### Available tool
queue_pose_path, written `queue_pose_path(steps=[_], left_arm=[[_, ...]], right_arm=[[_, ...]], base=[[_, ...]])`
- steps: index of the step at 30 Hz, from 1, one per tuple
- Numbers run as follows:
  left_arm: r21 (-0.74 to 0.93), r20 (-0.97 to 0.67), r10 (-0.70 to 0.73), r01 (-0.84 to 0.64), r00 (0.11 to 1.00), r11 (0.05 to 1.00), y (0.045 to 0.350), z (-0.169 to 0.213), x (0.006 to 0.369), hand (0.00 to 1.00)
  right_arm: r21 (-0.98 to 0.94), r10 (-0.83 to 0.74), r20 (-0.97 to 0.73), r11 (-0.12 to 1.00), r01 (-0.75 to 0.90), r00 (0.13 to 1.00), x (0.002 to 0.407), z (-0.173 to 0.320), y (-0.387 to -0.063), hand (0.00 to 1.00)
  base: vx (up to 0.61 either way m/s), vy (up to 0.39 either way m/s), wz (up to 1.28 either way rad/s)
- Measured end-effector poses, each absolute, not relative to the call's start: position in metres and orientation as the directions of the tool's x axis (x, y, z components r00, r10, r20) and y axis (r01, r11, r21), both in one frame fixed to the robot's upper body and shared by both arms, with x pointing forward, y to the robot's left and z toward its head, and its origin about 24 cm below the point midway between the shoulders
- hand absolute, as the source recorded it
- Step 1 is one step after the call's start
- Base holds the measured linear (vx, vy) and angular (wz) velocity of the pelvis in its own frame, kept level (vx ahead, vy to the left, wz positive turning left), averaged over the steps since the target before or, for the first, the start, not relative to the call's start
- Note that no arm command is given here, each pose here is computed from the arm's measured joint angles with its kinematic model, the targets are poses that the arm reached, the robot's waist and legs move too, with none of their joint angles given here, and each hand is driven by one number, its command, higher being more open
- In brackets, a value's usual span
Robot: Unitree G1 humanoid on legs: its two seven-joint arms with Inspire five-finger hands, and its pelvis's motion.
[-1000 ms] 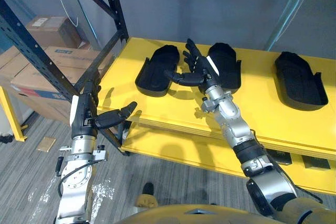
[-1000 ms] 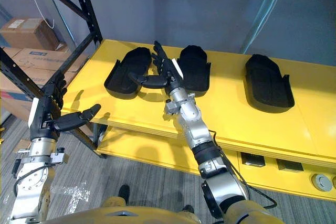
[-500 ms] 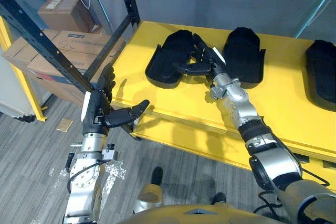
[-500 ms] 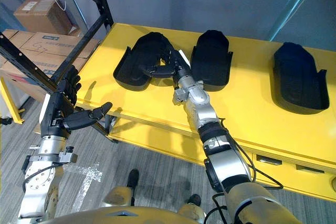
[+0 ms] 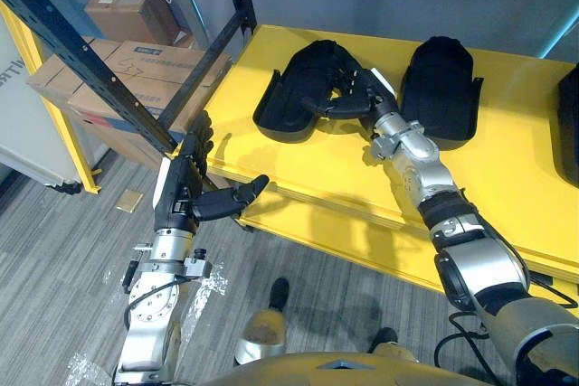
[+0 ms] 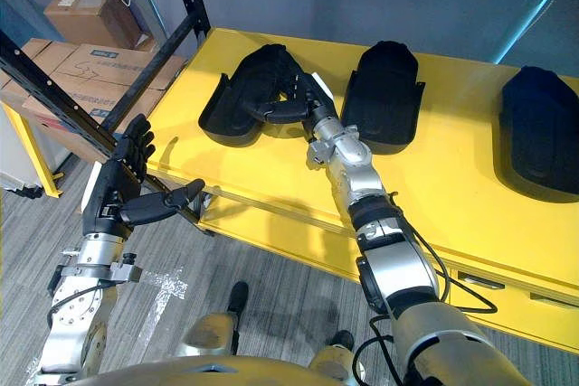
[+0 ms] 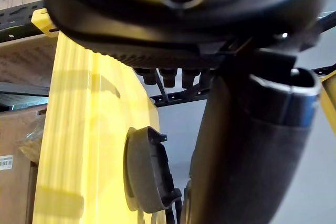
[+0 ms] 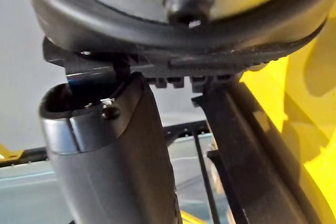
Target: Walk over and take three plastic housings, then place them on the shelf
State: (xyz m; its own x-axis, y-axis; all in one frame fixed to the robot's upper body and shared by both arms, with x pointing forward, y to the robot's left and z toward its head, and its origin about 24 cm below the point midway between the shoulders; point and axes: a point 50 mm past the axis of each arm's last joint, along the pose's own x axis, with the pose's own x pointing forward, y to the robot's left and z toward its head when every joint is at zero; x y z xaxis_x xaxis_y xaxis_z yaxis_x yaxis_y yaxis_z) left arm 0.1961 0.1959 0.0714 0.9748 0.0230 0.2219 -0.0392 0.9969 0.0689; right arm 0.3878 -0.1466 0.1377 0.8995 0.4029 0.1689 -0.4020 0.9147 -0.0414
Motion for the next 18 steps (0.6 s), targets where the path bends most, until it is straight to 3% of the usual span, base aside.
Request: queue_pose_path(steps=[10,12,15,18], left_arm=[[0.081,0.188,0.019,-0.035,0.982,0.996,0.194,0.063,0.196,1.00],[0.097,0.189,0.034,-0.053,0.981,0.994,0.196,0.064,0.196,1.00],[0.140,0.205,0.122,-0.153,0.971,0.978,0.212,0.067,0.195,1.00],[0.174,0.232,0.206,-0.249,0.951,0.953,0.229,0.072,0.192,1.00]], right_arm=[[-0.054,0.314,0.320,0.948,-0.314,0.894,0.387,0.162,-0.148,1.00],[-0.063,0.289,0.425,0.955,-0.291,0.858,0.374,0.177,-0.144,1.00],[-0.066,0.280,0.627,0.949,-0.308,0.727,0.328,0.195,-0.127,1.00],[-0.098,0.262,0.716,0.956,-0.278,0.647,0.289,0.194,-0.127,1.00]], base=[[-0.01,-0.013,-0.01],[0.00,-0.019,-0.23],[0.01,-0.008,-0.41],[0.02,0.005,-0.58]])
